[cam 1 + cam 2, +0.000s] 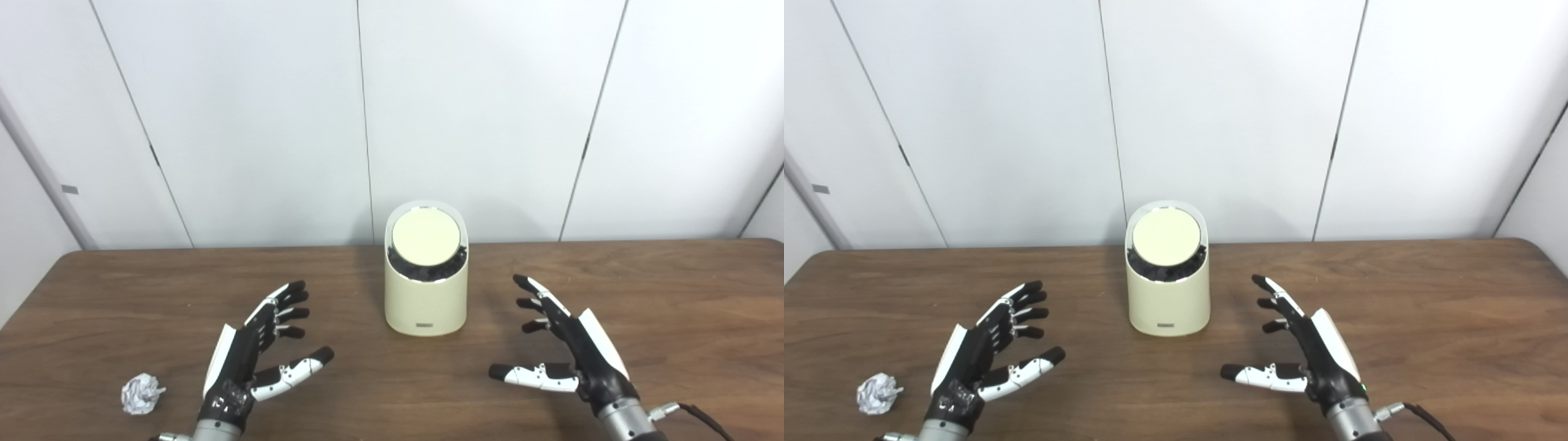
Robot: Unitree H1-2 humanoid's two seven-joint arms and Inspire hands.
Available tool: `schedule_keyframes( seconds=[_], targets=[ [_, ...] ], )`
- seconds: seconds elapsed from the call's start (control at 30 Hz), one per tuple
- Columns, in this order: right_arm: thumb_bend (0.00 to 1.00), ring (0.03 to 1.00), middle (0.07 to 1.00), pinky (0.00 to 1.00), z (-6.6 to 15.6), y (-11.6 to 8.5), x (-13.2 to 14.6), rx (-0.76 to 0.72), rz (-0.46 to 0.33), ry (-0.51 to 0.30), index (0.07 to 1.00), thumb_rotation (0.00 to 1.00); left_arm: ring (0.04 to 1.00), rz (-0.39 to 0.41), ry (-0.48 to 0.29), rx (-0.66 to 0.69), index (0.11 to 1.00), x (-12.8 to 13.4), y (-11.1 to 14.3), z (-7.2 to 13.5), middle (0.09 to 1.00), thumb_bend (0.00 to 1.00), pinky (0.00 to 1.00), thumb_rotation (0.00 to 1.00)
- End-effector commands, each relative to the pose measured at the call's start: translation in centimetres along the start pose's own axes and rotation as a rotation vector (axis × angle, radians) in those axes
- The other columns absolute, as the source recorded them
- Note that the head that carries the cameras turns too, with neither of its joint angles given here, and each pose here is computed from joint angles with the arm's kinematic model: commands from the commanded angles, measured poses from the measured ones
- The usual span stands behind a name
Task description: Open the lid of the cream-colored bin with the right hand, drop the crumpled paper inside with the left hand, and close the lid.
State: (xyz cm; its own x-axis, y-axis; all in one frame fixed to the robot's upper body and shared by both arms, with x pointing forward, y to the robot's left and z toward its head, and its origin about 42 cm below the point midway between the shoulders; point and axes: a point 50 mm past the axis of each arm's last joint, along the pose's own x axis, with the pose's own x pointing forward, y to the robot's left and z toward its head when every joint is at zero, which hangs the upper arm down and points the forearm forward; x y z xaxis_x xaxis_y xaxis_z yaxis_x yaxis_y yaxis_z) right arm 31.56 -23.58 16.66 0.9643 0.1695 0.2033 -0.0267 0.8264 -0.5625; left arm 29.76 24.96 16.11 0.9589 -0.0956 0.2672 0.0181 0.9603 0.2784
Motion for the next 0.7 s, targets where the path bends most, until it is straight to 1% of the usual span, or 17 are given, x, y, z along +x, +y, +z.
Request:
schedule_keyframes(
  seconds=[0.0, 0.07, 0.13, 0.2, 0.27, 0.33, 0.37, 0.43, 0.5, 0.57, 0.67],
  targets=[
    [0.80, 0.845, 0.917, 0.70, 2.4, -0.9, 1.0, -0.017, -0.061, -0.117, 0.892, 0.34, 0.763, 0.003, -0.077, 0.010, 0.871, 0.6, 0.2, 1.4, 0.837, 0.71, 0.67, 0.15],
    [0.75, 0.863, 0.917, 0.75, 3.0, -1.0, 1.3, -0.022, -0.079, -0.129, 0.889, 0.34, 0.765, 0.000, -0.072, 0.009, 0.870, 0.4, 0.0, 1.3, 0.836, 0.71, 0.66, 0.15],
    [0.73, 0.876, 0.919, 0.77, 3.8, -1.2, 1.7, -0.024, -0.093, -0.134, 0.889, 0.35, 0.775, -0.003, -0.066, 0.006, 0.872, 0.3, -0.1, 1.2, 0.841, 0.71, 0.67, 0.15],
    [0.72, 0.882, 0.926, 0.77, 4.7, -1.4, 2.5, -0.034, -0.104, -0.140, 0.899, 0.37, 0.780, -0.004, -0.066, 0.003, 0.872, 0.3, -0.2, 1.2, 0.844, 0.71, 0.68, 0.15],
    [0.75, 0.883, 0.936, 0.77, 5.3, -1.6, 3.7, -0.054, -0.111, -0.141, 0.922, 0.44, 0.777, -0.004, -0.069, 0.004, 0.869, 0.4, -0.4, 1.0, 0.842, 0.71, 0.68, 0.15],
    [0.79, 0.875, 0.937, 0.74, 6.0, -1.9, 5.0, -0.073, -0.111, -0.146, 0.943, 0.47, 0.780, -0.006, -0.068, 0.002, 0.869, 0.4, -0.5, 1.0, 0.845, 0.71, 0.68, 0.15],
    [0.80, 0.882, 0.940, 0.75, 6.3, -2.0, 5.6, -0.082, -0.106, -0.149, 0.956, 0.48, 0.778, -0.008, -0.068, -0.001, 0.867, 0.4, -0.5, 0.9, 0.844, 0.71, 0.68, 0.15],
    [0.81, 0.899, 0.949, 0.77, 7.0, -2.3, 6.6, -0.100, -0.097, -0.156, 0.976, 0.49, 0.773, -0.008, -0.067, 0.000, 0.867, 0.4, -0.5, 1.0, 0.843, 0.71, 0.68, 0.14],
    [0.81, 0.899, 0.949, 0.76, 7.6, -2.5, 7.6, -0.120, -0.093, -0.160, 0.992, 0.48, 0.771, -0.007, -0.063, 0.002, 0.869, 0.4, -0.6, 1.0, 0.843, 0.71, 0.68, 0.14],
    [0.83, 0.903, 0.956, 0.74, 8.6, -2.8, 8.9, -0.134, -0.079, -0.134, 0.999, 0.49, 0.776, -0.014, -0.060, 0.000, 0.874, 0.3, -0.6, 1.0, 0.846, 0.70, 0.69, 0.14],
    [0.85, 0.899, 0.965, 0.72, 9.6, -3.0, 9.9, -0.145, -0.069, -0.113, 1.000, 0.49, 0.777, -0.019, -0.056, -0.005, 0.875, 0.3, -0.5, 1.0, 0.843, 0.70, 0.71, 0.14]
  ],
)
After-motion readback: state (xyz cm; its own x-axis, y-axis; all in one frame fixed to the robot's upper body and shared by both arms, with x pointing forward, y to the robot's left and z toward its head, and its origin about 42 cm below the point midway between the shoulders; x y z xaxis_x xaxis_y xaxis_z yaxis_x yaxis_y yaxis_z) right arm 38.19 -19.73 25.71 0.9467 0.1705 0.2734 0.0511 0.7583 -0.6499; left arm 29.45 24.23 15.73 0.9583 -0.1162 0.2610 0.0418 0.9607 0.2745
